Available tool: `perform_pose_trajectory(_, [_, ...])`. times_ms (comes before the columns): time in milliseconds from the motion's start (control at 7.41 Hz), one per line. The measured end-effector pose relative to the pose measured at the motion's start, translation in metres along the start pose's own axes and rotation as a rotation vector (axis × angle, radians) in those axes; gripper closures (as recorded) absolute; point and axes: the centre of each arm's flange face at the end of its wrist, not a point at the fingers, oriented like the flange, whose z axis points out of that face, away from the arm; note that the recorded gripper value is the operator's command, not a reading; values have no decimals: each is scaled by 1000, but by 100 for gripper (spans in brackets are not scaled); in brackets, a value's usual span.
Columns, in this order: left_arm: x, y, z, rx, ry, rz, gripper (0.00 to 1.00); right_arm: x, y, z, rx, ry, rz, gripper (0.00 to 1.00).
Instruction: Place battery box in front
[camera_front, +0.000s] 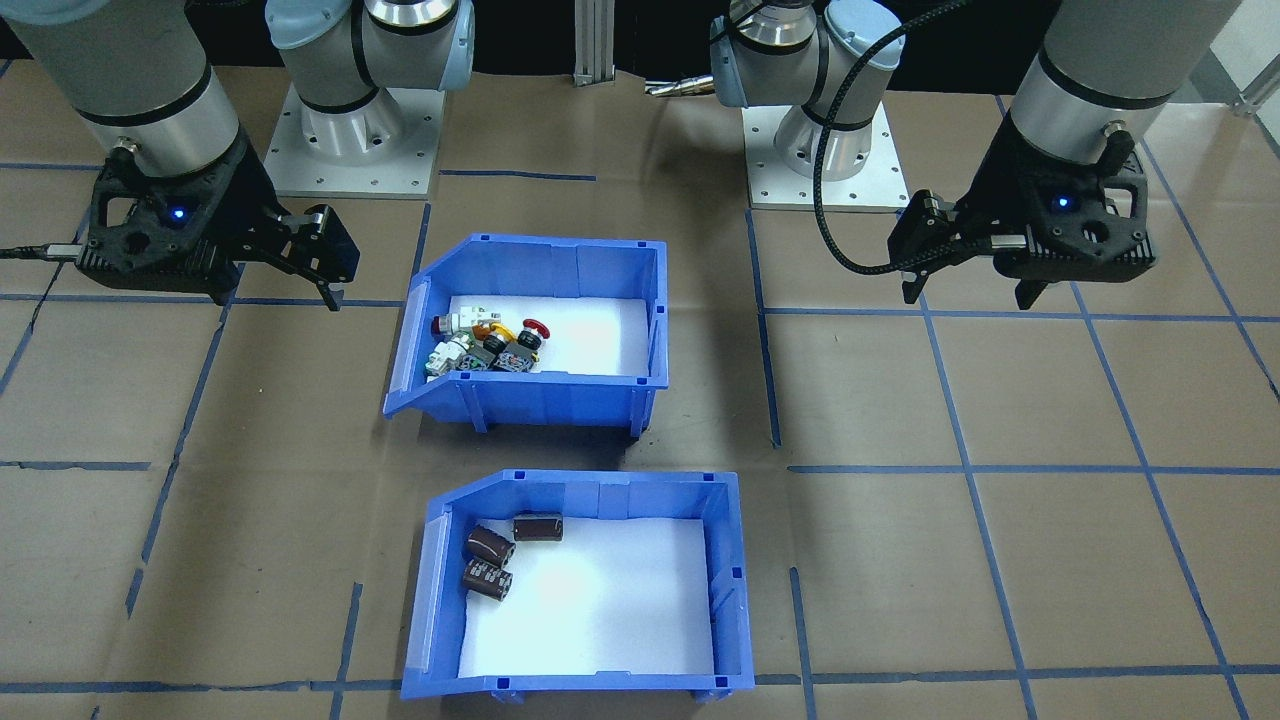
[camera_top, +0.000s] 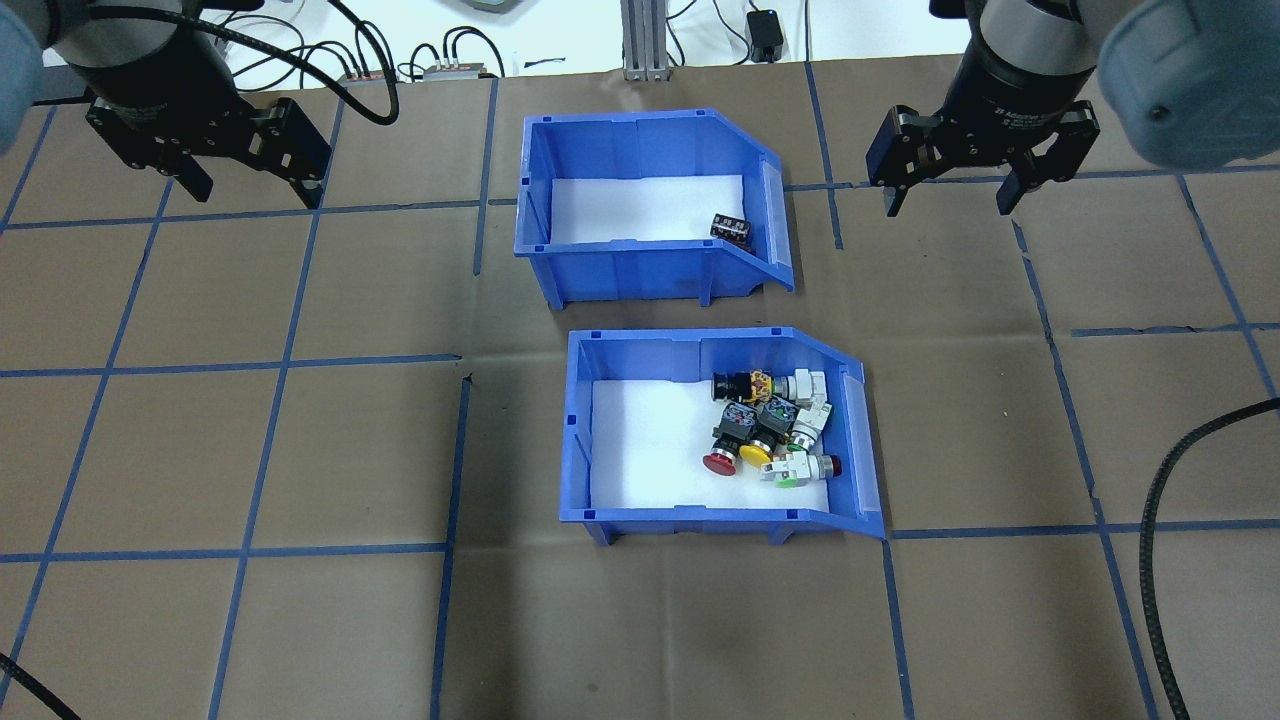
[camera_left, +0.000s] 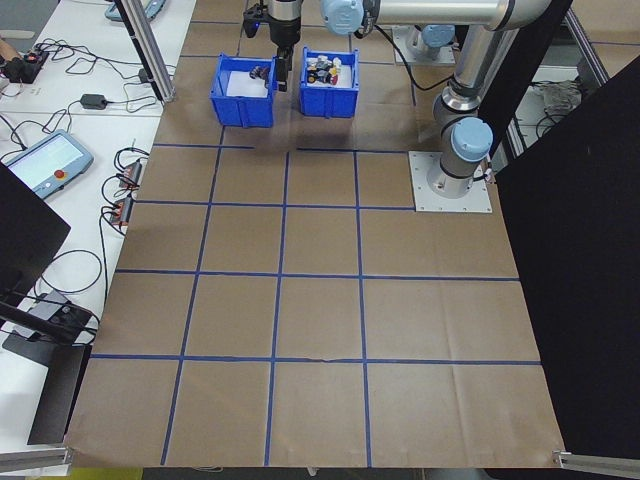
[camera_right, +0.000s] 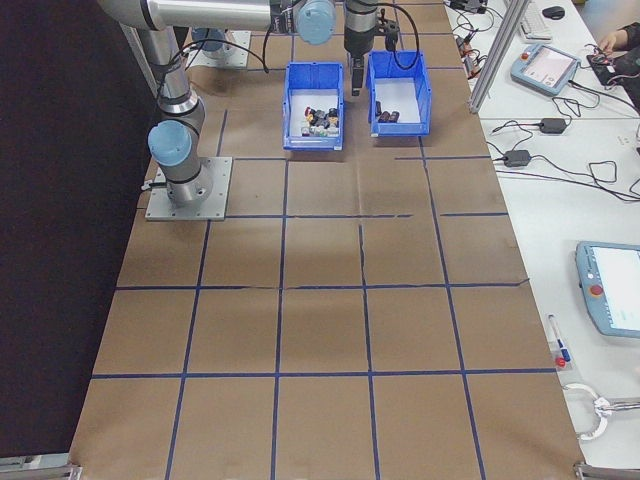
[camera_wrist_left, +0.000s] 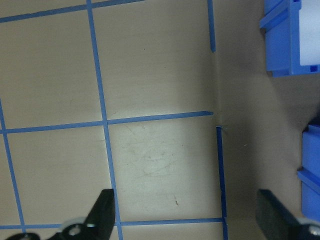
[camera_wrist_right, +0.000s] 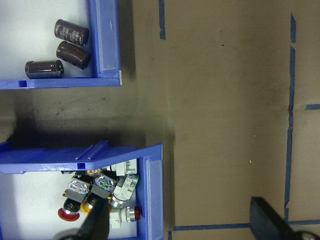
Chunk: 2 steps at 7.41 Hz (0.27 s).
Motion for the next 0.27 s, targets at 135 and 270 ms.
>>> perform_pose_trajectory(135, [-1, 0, 1, -1, 0, -1, 0, 1, 0, 0, 0, 8, -1, 0])
perform_pose_trajectory(270, [-1, -1, 1, 0, 0, -2, 0, 1, 0, 0, 0, 11, -1, 0])
